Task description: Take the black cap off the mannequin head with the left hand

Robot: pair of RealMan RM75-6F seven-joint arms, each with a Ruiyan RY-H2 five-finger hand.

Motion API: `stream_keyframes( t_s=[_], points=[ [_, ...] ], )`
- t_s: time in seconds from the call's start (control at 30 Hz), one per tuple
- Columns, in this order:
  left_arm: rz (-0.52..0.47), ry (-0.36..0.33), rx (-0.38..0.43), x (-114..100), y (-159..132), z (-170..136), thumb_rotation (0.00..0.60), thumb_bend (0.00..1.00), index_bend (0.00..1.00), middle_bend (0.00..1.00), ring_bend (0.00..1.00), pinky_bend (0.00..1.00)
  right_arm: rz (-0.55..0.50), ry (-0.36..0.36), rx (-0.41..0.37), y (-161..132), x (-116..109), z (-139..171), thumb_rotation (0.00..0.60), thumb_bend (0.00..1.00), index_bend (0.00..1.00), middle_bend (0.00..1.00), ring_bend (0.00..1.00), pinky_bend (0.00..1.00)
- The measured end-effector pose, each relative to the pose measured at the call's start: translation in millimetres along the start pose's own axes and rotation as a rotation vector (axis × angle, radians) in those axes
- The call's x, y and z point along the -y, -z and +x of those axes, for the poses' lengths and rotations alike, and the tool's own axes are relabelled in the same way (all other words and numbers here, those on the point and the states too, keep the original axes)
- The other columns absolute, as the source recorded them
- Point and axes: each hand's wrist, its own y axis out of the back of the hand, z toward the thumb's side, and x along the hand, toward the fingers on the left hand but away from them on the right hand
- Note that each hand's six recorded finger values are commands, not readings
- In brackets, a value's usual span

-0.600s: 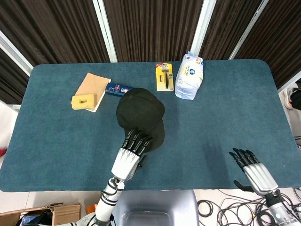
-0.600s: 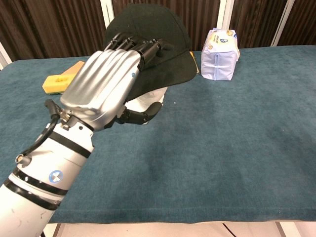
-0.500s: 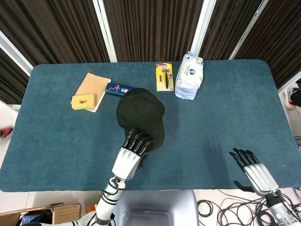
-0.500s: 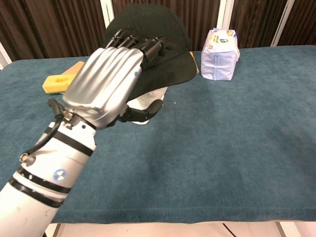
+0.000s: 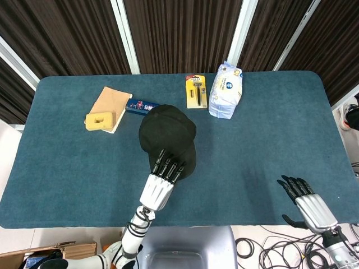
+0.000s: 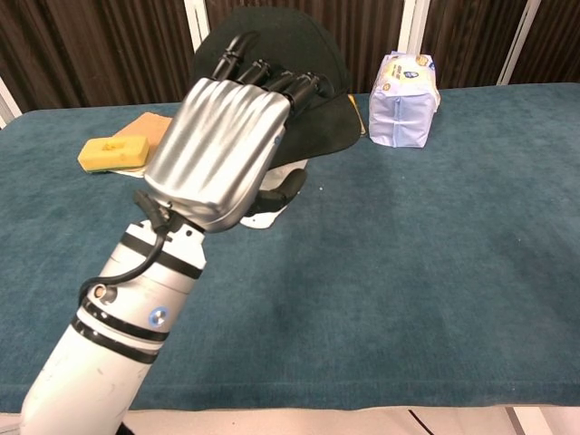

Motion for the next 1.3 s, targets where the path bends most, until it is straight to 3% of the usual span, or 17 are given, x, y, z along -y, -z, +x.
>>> stream_keyframes(
  t_s=[0.27,0.47,0.67,0.8,1.03,1.3],
  points=[
    [0.043,-0.072,-0.016,-6,5,8,0.600,0.37,0.36,0.40,0.27,0.06,0.003,-0.005,-0.002,0,1,-1,0.600,0.21,0.00,0.00,0.00,0.06],
    [0.071,-0.082,-0.030,-5,9,13,0.600,0.38,0.43,0.47,0.33,0.14,0.004,-0.007,-0.003,-1,1,-1,0.600,0.21,0.00,0.00,0.00,0.06],
    [0.099,-0.084,-0.035,-5,12,15,0.600,0.40,0.50,0.56,0.43,0.25,0.004,-0.007,-0.002,-1,1,-2,0.600,0.21,0.00,0.00,0.00,0.06],
    [0.109,-0.084,-0.031,-6,13,14,0.600,0.47,0.58,0.67,0.54,0.34,0.005,-0.008,-0.003,-1,1,-2,0.600,0.21,0.00,0.00,0.00,0.06],
    [0.118,-0.110,0.002,-10,10,14,0.600,0.55,0.70,0.80,0.67,0.42,0.003,-0.008,-0.003,-1,1,-1,0.600,0.21,0.00,0.00,0.00,0.06],
    [0.156,-0.177,0.095,-18,2,16,0.600,0.62,0.73,0.83,0.69,0.43,0.003,-0.008,-0.005,-1,1,-1,0.600,0.21,0.00,0.00,0.00,0.06]
  ],
)
